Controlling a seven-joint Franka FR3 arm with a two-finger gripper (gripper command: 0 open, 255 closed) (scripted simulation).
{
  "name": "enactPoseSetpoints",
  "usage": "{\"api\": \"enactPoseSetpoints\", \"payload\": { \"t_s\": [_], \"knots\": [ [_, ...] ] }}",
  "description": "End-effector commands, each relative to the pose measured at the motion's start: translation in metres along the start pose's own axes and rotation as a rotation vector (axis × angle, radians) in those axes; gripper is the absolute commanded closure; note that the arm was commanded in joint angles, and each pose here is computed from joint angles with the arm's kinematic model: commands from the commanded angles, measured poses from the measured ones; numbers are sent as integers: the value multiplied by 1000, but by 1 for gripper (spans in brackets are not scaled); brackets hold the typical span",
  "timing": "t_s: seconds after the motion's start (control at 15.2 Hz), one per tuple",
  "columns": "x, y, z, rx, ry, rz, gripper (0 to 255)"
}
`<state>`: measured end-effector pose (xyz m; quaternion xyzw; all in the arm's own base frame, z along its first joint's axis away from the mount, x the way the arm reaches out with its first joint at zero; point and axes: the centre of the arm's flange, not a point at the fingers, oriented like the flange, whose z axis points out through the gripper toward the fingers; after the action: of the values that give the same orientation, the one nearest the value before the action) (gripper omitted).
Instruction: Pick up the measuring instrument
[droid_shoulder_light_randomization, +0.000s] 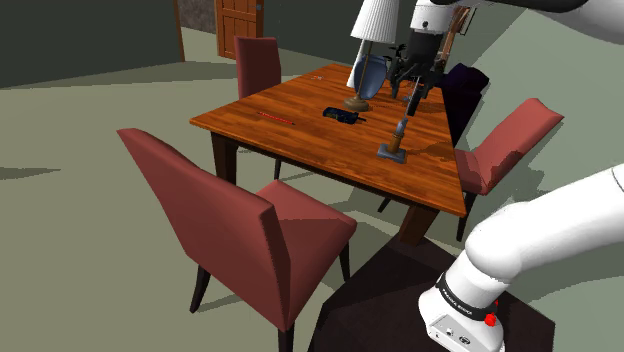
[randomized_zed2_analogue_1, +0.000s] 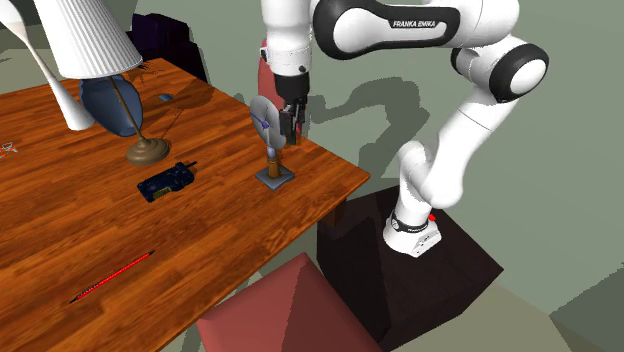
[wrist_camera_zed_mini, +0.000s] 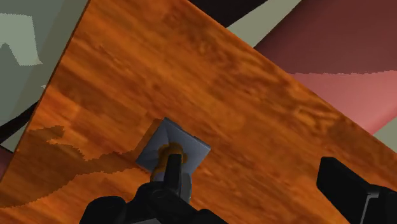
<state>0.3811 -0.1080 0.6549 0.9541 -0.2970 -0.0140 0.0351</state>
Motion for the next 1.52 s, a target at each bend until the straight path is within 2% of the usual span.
{"api": "enactPoseSetpoints", "payload": {
  "t_s": [0.0, 0.53, 1.12, 1.19, 1.45],
  "knots": [
    [23, 16, -8, -1, -6, 80, 0],
    [89, 81, -50, -3, -26, 368, 0],
    [89, 78, -10, -3, -26, 368, 0],
    [90, 78, -10, -3, -26, 368, 255],
    [90, 78, -10, -3, -26, 368, 255]
  ]
}}
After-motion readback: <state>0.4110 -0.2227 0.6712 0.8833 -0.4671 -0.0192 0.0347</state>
